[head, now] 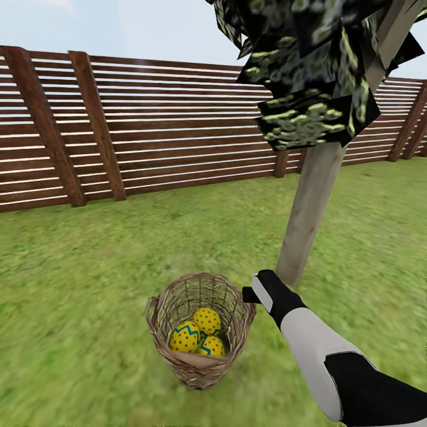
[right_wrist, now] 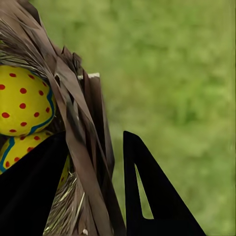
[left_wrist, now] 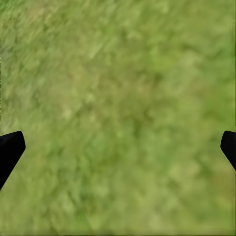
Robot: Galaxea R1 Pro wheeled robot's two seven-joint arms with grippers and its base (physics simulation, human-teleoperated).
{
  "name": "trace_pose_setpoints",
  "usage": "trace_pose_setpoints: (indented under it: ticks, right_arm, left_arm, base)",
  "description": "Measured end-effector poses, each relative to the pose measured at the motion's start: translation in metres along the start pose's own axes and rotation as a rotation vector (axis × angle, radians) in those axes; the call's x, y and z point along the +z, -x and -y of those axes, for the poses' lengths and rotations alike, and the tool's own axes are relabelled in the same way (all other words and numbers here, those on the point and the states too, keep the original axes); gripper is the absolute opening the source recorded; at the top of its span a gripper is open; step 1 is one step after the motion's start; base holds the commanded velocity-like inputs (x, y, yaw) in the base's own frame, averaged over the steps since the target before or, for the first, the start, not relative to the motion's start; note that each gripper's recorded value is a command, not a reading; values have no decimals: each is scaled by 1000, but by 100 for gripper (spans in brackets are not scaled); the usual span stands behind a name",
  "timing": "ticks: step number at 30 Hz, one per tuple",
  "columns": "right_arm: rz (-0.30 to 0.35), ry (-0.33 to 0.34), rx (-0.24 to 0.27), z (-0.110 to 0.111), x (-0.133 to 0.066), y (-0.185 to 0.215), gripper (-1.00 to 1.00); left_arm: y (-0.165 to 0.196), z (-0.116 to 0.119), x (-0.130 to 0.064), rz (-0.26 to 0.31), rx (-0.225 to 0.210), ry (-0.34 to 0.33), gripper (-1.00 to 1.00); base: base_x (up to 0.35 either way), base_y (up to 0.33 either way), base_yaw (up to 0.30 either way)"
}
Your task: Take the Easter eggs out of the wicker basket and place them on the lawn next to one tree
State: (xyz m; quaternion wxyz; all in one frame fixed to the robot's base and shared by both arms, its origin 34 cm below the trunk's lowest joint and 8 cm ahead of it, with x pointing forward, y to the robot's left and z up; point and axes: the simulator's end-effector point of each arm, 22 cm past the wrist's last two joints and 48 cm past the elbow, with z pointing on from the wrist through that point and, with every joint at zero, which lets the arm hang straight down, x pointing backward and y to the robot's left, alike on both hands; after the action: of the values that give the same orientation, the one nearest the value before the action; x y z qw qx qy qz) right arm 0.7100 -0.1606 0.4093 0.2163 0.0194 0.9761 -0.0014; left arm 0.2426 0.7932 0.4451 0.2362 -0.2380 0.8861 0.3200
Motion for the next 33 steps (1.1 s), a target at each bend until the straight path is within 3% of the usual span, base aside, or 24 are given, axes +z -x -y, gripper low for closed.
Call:
trace_pose_setpoints:
  ticks: [18, 19, 21, 33]
  right_arm:
    - [-36, 3, -9, -2, 10, 12, -100]
    - [-36, 3, -9, -2, 10, 12, 100]
    - [-45, 3, 10, -1, 26, -17, 100]
    - [-37, 3, 9, -1, 22, -14, 100]
  left_arm:
    - [-9, 2, 5, -33, 33, 14, 100]
    - [-9, 2, 5, -33, 33, 14, 100]
    - [-9, 2, 5, -34, 33, 14, 100]
    - [-7, 2, 4, -28, 27, 11, 100]
  base:
    - [0, 0, 0]
    - [0, 0, 0]
    - [0, 0, 0]
    - [0, 0, 0]
